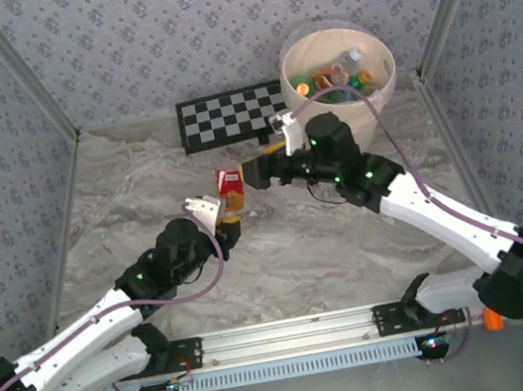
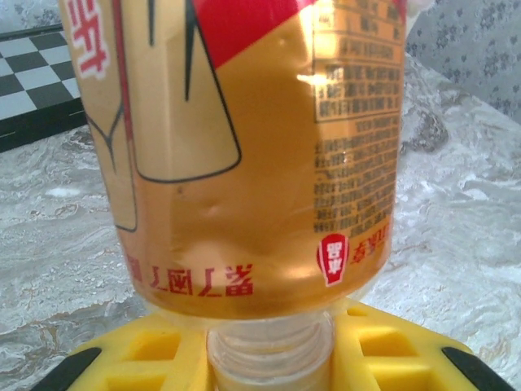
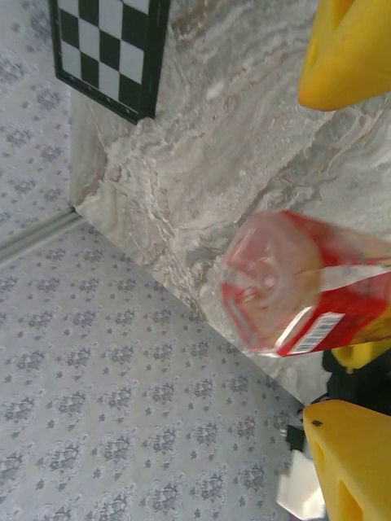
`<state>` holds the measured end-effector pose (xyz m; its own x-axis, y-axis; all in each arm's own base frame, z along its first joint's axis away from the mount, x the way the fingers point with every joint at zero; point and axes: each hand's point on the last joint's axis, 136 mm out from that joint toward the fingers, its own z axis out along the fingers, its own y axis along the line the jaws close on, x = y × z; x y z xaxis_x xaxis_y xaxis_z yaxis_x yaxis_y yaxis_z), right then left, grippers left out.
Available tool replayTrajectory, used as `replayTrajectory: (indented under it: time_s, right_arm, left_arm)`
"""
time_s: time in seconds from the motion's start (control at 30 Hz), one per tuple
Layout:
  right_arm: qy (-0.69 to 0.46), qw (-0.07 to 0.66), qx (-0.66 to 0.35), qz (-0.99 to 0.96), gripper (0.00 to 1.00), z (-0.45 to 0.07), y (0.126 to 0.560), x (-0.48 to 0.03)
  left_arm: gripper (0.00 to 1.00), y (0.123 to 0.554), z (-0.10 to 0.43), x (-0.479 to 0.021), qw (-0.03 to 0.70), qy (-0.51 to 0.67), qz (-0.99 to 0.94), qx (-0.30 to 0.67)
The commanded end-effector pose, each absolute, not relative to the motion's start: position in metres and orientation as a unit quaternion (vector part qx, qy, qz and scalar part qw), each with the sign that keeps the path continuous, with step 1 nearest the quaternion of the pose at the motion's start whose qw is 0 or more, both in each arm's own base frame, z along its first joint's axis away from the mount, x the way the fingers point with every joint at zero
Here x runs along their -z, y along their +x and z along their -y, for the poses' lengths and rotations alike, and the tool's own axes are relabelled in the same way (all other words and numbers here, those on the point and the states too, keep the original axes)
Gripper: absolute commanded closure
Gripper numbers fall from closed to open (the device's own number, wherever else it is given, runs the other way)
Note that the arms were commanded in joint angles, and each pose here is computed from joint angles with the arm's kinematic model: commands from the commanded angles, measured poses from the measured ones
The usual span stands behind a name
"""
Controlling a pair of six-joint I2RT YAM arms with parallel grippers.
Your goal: Put the plastic bottles in the bin
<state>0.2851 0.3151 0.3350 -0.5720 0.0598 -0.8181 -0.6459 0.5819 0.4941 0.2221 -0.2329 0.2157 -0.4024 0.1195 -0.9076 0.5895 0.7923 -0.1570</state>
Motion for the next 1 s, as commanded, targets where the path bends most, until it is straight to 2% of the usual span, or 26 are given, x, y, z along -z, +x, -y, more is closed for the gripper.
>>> replayTrajectory:
  time_s: [0.0,0.23,0.4,0.67,0.77,0.87,0.9,0.97]
  right_arm:
    - [-0.195,0.405,-0.423,-0.787,0.06,-0.330,0.280,-0.340]
    - [-0.204,0.381,-0.408,-0.804,0.07,-0.353,0.283,-0.322]
    - [-0.200,0.359,-0.399,-0.819,0.12,-0.361,0.288,-0.309]
    - [-0.207,0.350,-0.392,-0.825,0.27,-0.365,0.283,-0.306]
    - [-0.211,0.353,-0.395,-0.821,0.37,-0.364,0.280,-0.310]
    - [-0.209,0.364,-0.394,-0.817,0.38,-0.360,0.279,-0.316]
    - [-0.207,0.370,-0.392,-0.816,0.37,-0.357,0.279,-0.319]
    - [-0.203,0.382,-0.389,-0.814,0.37,-0.352,0.280,-0.325]
  left_arm:
    - [0.70,0.222,0.231,-0.231,0.524,0.234,-0.791,0.215]
    - [0.71,0.216,0.235,-0.234,0.526,0.250,-0.784,0.216]
    - [0.71,0.213,0.237,-0.241,0.532,0.254,-0.776,0.227]
    - [0.71,0.213,0.236,-0.244,0.531,0.252,-0.778,0.222]
    - [0.70,0.214,0.236,-0.243,0.531,0.251,-0.779,0.222]
    - [0.61,0.215,0.235,-0.244,0.532,0.247,-0.779,0.219]
    - [0.53,0.215,0.235,-0.244,0.533,0.245,-0.780,0.219]
    - [0.43,0.215,0.234,-0.244,0.533,0.242,-0.780,0.219]
